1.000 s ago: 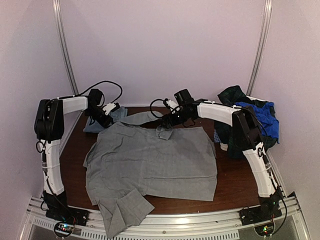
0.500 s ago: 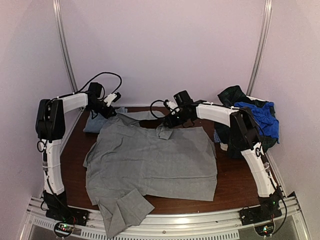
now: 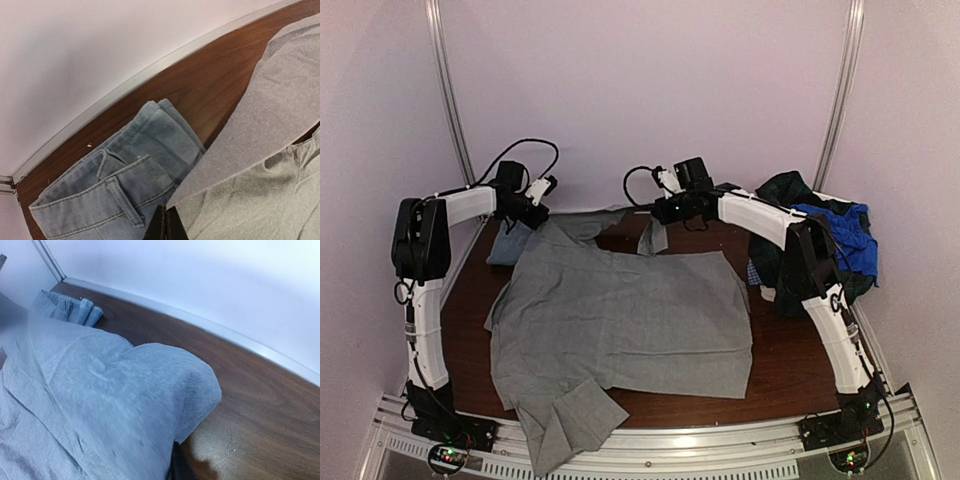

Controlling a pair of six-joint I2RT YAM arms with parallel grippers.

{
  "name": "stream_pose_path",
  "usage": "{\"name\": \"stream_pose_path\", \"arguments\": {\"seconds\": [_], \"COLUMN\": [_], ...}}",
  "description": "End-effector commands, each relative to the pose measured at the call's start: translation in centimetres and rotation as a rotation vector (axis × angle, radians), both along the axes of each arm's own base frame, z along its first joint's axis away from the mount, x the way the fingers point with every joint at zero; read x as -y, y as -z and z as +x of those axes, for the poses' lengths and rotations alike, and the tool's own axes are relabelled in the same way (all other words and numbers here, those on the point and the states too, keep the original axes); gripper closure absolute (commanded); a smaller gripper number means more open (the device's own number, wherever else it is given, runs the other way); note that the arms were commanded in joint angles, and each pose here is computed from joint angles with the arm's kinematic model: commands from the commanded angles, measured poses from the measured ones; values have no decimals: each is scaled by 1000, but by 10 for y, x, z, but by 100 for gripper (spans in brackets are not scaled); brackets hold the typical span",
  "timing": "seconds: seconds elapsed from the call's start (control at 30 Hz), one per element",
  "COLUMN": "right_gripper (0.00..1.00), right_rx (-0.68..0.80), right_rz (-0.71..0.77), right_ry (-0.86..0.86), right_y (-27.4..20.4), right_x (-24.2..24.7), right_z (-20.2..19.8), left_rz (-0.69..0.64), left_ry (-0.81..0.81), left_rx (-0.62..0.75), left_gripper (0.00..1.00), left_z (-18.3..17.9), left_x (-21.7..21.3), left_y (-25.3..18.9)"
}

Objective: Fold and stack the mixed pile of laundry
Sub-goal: Adjust the flattened shirt at the center of the board, then move the flattened shirt to the center of the board.

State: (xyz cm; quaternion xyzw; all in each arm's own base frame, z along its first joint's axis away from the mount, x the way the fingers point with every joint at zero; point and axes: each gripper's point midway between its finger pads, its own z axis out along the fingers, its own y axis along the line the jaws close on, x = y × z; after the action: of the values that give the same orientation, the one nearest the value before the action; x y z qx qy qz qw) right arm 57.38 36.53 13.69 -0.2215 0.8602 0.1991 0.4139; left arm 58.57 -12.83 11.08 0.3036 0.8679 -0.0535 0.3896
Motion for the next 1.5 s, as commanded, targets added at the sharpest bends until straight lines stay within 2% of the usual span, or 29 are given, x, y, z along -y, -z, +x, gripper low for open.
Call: {"name": "stream_pose_path", "arguments": {"seconds": [0.0, 0.03, 0.07, 0.13, 0.2, 0.23, 0.3, 0.4, 0.6, 0.67, 0.73, 0.87, 1.0, 1.2, 1.33, 1.47], "right_gripper": [61, 41, 32, 25, 22, 22, 22, 22, 27, 29, 32, 35, 36, 39, 39, 40], "right_rx": [92, 75, 58, 29, 16, 14, 13, -29, -211, -289, -344, -407, -441, -442, -382, -283], "right_rz": [33, 26, 21, 9, -3, -11, -11, 9, -7, -16, -23, -32, -107, -149, -145, -117], "right_ry": [13, -6, -15, -28, -44, -46, -49, -68, -110, -124, -137, -133, -98, -26, -37, -104], "right_y": [-22, -17, -16, -23, -37, -43, -56, -57, 0, 31, 53, 83, 109, 122, 96, 44], "right_x": [-4, -6, -6, -2, 6, 12, 25, 44, 61, 62, 61, 64, 77, 99, 91, 76], "right_z": [24, 22, 19, 7, -11, -23, -50, -98, -183, -207, -224, -236, -225, -187, -159, -160], "left_rz": [61, 86, 100, 88, 31, -13, -92, -180, -144, -181, -207, -237, -173, -207, -262, -339], "left_ry": [-203, -270, -328, -415, -473, -507, -538, -545, -504, -510, -536, -569, -637, -707, -703, -603], "left_rx": [109, 107, 101, 101, 121, 130, 115, 18, -215, -306, -382, -458, -462, -475, -469, -386], "left_gripper": [95, 83, 72, 54, 46, 45, 45, 50, 56, 59, 65, 67, 70, 78, 79, 68], "left_z": [22, 24, 23, 17, 3, -7, -30, -73, -182, -212, -237, -267, -263, -215, -164, -141], "left_x": [-33, -45, -54, -66, -70, -72, -70, -58, -13, 1, 7, 8, -7, -27, -36, -18], "left_y": [-27, -26, -28, -43, -67, -80, -96, -92, -12, 13, 35, 61, 80, 96, 87, 35]}}
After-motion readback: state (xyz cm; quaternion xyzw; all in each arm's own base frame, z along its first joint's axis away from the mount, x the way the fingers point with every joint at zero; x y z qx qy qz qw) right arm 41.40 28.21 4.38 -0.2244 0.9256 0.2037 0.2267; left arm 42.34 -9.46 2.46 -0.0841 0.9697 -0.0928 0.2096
